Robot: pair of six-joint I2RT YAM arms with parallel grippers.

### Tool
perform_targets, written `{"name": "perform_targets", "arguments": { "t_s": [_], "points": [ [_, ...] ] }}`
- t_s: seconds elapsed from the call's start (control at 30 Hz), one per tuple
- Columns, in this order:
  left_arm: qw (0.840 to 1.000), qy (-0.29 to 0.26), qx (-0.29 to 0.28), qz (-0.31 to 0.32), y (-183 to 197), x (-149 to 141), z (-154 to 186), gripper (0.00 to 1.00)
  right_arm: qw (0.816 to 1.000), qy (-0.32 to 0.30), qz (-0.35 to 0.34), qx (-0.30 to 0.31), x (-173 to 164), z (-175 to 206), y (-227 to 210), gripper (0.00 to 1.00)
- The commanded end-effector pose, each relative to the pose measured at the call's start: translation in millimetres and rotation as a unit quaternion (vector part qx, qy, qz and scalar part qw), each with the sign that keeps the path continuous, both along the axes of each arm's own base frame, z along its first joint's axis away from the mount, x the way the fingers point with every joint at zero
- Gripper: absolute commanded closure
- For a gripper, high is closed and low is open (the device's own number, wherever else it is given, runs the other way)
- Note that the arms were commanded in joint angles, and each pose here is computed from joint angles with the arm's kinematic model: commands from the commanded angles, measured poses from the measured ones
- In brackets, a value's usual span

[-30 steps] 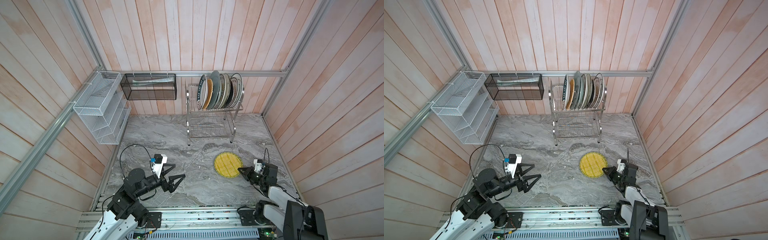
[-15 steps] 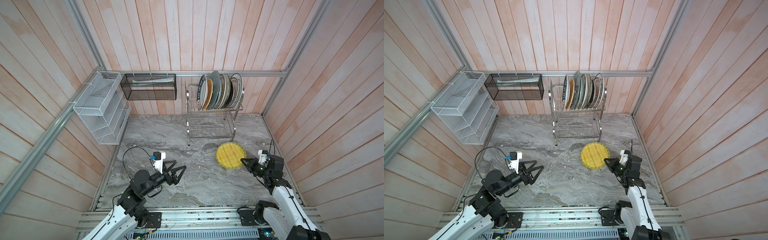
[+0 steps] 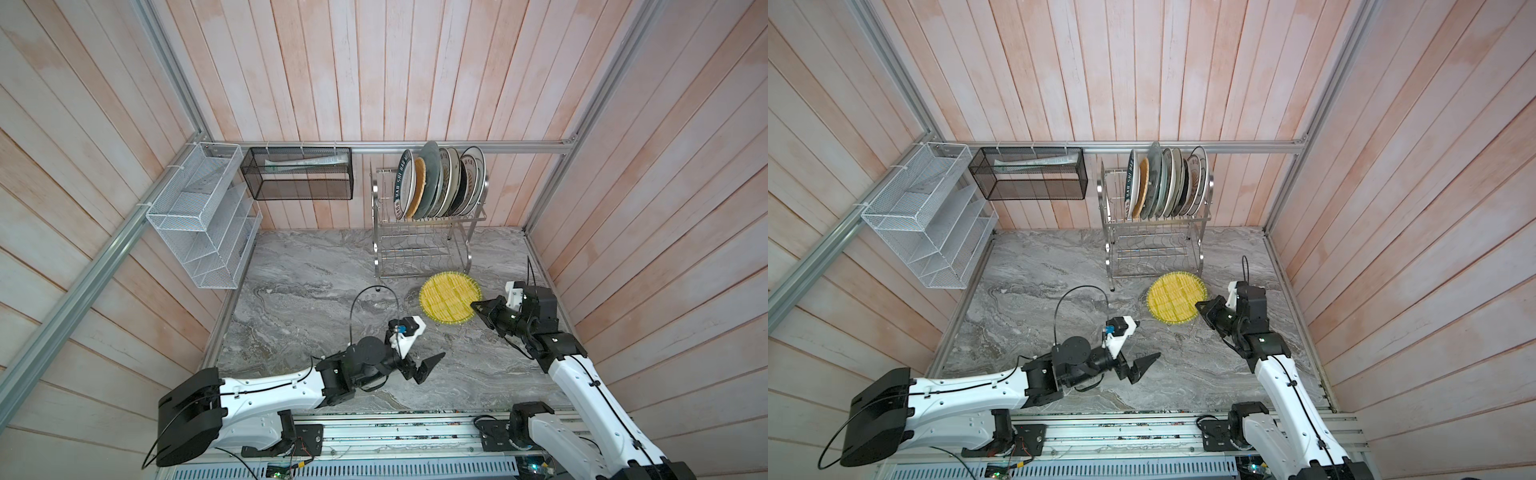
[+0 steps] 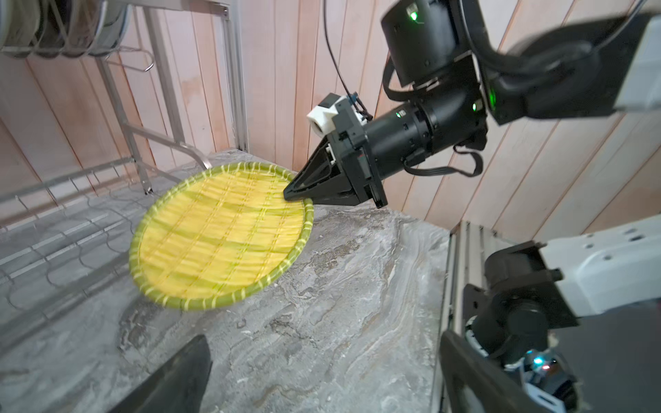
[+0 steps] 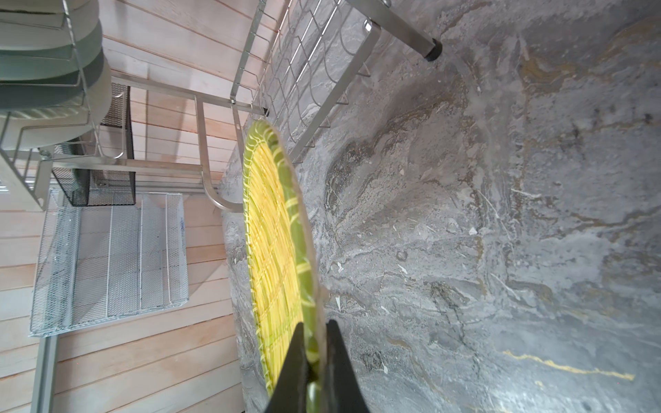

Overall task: Load plates into a dish rack
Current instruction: Pick up the plate from the middle-right of the table, then place the plate on the dish rack.

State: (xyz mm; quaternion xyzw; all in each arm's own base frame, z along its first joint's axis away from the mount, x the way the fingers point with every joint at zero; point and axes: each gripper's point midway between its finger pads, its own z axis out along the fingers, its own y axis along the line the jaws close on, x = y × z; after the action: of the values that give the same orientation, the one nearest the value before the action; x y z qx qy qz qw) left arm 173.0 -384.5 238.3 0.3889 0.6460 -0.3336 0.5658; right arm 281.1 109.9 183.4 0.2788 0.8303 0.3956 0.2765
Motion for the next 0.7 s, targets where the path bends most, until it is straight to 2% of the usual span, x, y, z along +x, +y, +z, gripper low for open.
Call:
{"name": "perform_targets", "arguments": {
  "t_s": [0.0,0.17,0.27,0.37,0.43,0.67],
  "points": [
    [0.986,-0.136,0.094,0.036,-15.1,16.1,2.9,0.0,0.999,0.021,-0.036,-0.004,-0.8,3.6,-3.2,1.0],
    [0.95,-0.241,0.191,0.056,-37.1,26.5,-14.2,0.09,0.999,0.015,-0.047,0.002,-6.0,14.6,-2.9,1.0],
    [0.931,-0.275,0.231,0.066,-46.0,35.9,-22.4,0.2,0.999,0.01,-0.048,0.007,-10.2,21.0,-3.4,1.0],
    [0.923,-0.294,0.241,0.058,-55.0,37.9,-27.8,0.27,0.999,0.004,-0.049,0.012,-13.7,26.7,-3.7,1.0],
    [0.918,-0.303,0.25,0.056,-62.0,40.7,-31.7,0.36,0.999,0.005,-0.046,0.015,-16.1,27.5,-2.6,1.0],
    [0.898,-0.324,0.286,0.08,-78.1,58.5,-47.0,0.56,0.999,0.007,-0.05,0.019,-21.3,28.2,-3.7,1.0]
  ]
}}
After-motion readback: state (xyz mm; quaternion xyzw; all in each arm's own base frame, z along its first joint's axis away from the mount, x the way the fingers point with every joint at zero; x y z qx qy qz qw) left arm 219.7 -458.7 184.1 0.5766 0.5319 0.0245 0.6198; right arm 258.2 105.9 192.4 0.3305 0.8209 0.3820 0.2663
